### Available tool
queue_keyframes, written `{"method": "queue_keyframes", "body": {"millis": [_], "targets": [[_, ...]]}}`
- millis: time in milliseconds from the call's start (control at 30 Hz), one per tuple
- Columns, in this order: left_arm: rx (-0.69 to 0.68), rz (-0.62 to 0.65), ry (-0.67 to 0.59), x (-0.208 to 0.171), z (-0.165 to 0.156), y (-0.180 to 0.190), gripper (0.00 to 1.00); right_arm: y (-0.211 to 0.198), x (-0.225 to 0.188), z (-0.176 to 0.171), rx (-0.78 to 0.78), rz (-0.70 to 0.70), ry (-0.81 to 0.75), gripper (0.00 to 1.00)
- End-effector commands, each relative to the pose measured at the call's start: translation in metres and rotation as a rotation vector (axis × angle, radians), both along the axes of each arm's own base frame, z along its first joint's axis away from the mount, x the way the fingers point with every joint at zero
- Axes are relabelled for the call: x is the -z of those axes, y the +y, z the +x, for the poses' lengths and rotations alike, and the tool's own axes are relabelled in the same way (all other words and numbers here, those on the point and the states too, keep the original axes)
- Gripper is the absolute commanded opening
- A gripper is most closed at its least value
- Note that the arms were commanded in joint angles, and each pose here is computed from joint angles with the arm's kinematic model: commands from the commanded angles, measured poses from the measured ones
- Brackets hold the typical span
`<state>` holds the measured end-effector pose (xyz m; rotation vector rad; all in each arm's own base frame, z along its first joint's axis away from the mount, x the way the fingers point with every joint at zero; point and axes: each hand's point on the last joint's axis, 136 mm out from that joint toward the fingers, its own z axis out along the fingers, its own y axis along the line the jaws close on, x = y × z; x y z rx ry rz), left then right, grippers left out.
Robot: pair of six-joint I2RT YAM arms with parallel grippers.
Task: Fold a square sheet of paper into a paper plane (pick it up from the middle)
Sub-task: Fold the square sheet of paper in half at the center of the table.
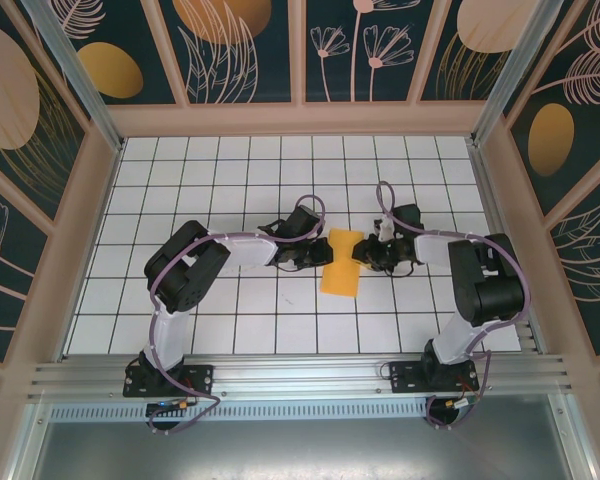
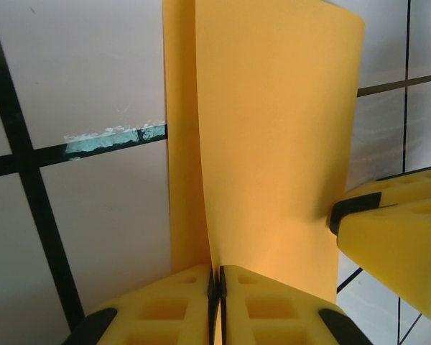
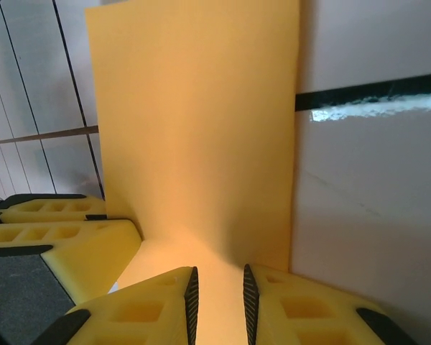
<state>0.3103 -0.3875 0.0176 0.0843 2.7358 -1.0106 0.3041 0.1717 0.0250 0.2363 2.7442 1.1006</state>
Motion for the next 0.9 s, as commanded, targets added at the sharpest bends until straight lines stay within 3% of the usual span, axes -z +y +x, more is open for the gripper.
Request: {"method": "queue_keyframes", "body": {"millis": [0, 200, 467, 733, 867], "targets": [[0.021, 0.019, 0.008, 0.004, -0.005, -0.001, 0.14, 0.0, -0.029, 0.02, -0.007, 0.008, -0.094, 0.27], [0.02, 0.017, 0.006, 0.002, -0.004, -0.001, 0.14, -0.001, -0.019, 0.038, -0.001, 0.009, -0.082, 0.27], [0.02, 0.02, 0.007, 0.004, -0.004, -0.001, 0.14, -0.007, 0.013, 0.03, 0.023, -0.018, -0.013, 0.27], [0.021, 0.024, 0.007, 0.004, -0.005, 0.0, 0.14, -0.005, -0.026, 0.054, 0.017, 0.004, -0.105, 0.28], [0.02, 0.024, 0.006, 0.004, -0.004, 0.0, 0.14, -0.008, -0.023, 0.065, 0.025, 0.004, -0.102, 0.28]]}}
